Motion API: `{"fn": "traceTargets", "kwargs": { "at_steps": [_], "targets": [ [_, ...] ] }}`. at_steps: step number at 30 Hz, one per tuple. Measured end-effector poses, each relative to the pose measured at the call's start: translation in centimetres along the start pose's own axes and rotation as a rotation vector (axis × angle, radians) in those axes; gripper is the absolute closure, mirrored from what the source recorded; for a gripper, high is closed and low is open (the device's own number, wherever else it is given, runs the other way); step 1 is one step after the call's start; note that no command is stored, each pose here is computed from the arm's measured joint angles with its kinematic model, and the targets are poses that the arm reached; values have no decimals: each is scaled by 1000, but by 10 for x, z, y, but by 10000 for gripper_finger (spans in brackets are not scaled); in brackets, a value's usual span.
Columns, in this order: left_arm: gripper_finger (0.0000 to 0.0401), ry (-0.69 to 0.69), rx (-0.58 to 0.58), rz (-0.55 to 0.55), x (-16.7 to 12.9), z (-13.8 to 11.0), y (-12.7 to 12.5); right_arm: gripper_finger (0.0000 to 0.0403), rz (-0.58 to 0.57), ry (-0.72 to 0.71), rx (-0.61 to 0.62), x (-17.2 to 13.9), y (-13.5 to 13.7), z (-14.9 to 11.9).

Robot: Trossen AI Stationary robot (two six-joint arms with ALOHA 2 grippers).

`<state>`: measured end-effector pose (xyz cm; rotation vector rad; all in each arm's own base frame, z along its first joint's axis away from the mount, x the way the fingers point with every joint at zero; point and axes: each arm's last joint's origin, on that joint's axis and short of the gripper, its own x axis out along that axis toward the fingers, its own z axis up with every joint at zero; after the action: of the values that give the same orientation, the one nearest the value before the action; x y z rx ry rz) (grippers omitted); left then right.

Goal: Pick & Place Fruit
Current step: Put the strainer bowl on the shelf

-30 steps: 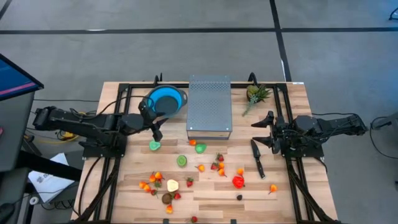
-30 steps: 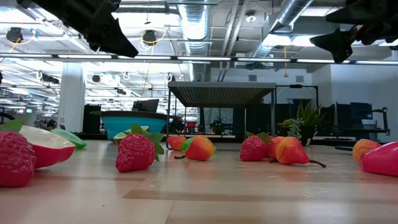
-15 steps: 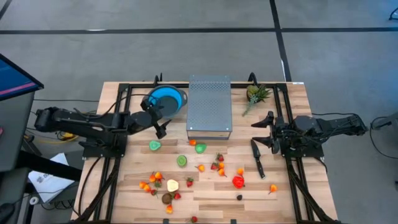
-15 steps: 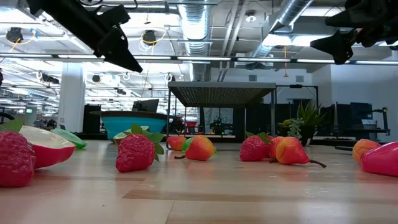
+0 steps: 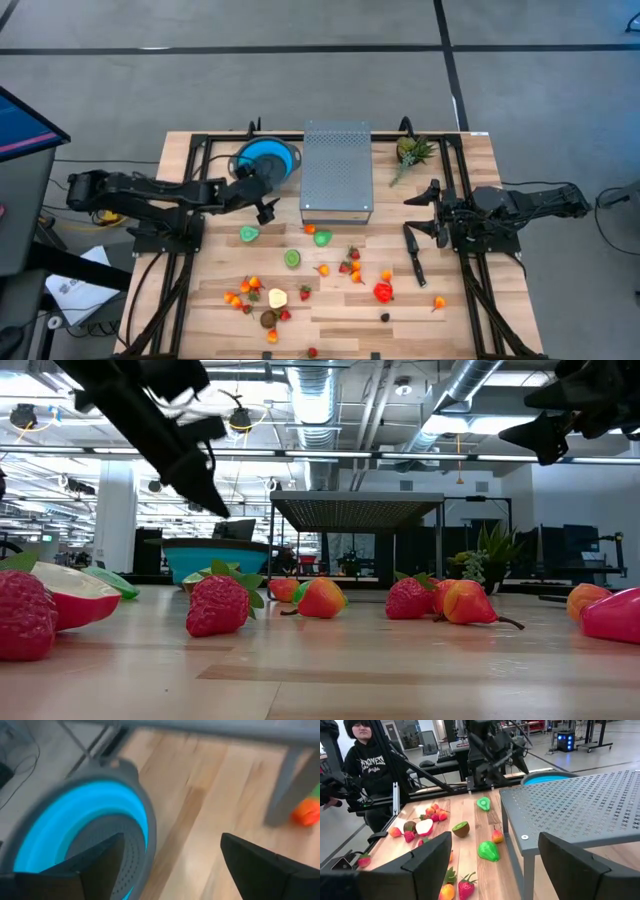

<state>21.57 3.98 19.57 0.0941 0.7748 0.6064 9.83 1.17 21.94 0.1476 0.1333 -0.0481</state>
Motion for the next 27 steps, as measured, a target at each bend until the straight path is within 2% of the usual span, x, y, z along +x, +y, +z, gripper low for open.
{"fn": "traceTargets", "kwargs": {
  "at_steps": [5,9,17,22,27],
  "targets": [
    [80,92,26,28,20,-9,-4,111,0,2,-1,0,0,0],
    [80,141,37,100,33,-14,-1,111,-1,6,-2,0,0,-1],
    [98,218,29,139,49,-22,5,111,-1,7,-2,0,0,-1],
    [137,229,25,150,52,-24,7,111,-1,7,-2,0,0,-1],
    [206,204,14,149,49,-21,8,111,-1,7,-2,0,0,-1]
  ]
}}
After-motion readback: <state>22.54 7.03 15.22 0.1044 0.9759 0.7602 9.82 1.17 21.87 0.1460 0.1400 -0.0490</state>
